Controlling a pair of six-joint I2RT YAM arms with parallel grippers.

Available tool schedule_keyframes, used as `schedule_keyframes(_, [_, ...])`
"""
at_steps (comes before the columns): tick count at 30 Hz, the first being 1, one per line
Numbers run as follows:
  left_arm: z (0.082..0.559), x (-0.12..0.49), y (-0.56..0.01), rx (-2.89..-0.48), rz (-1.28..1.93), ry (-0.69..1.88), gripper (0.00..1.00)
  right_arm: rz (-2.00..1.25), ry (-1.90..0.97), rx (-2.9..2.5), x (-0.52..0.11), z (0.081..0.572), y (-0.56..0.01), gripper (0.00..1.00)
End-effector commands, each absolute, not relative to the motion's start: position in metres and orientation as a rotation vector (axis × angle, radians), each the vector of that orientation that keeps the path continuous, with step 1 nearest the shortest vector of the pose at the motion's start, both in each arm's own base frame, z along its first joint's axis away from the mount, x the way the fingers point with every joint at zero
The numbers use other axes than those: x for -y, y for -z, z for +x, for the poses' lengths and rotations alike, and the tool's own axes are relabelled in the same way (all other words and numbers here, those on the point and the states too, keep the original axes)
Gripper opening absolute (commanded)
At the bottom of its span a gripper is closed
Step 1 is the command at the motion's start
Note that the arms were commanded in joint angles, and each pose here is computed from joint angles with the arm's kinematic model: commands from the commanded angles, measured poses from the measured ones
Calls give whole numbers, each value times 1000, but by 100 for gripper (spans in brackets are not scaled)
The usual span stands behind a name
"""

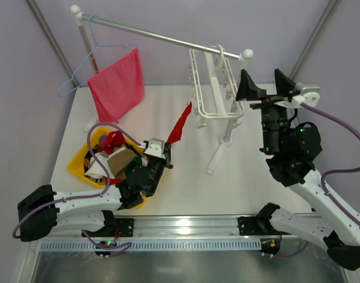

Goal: Remove the socks clipped to the hanger

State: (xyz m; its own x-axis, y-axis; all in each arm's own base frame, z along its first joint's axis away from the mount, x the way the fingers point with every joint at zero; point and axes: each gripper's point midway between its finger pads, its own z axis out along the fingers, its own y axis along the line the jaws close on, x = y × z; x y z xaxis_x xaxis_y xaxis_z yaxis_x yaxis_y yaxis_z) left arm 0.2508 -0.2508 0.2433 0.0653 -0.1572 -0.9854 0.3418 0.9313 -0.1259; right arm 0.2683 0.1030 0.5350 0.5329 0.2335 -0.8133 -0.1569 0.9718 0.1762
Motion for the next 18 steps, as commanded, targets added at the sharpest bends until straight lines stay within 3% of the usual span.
schedule_keyframes(1, [251, 252, -257, -1430, 122, 399, 0, -32, -218, -1081, -137, 297, -523, 100])
schedule_keyframes(5, [251, 249, -256, -1430, 120, 394, 0, -109, -289, -1136, -172, 323, -521, 100])
schedule_keyframes(18, [249, 243, -256, -1422, 108, 400, 0, -67, -304, -1223, -191, 358, -503, 94])
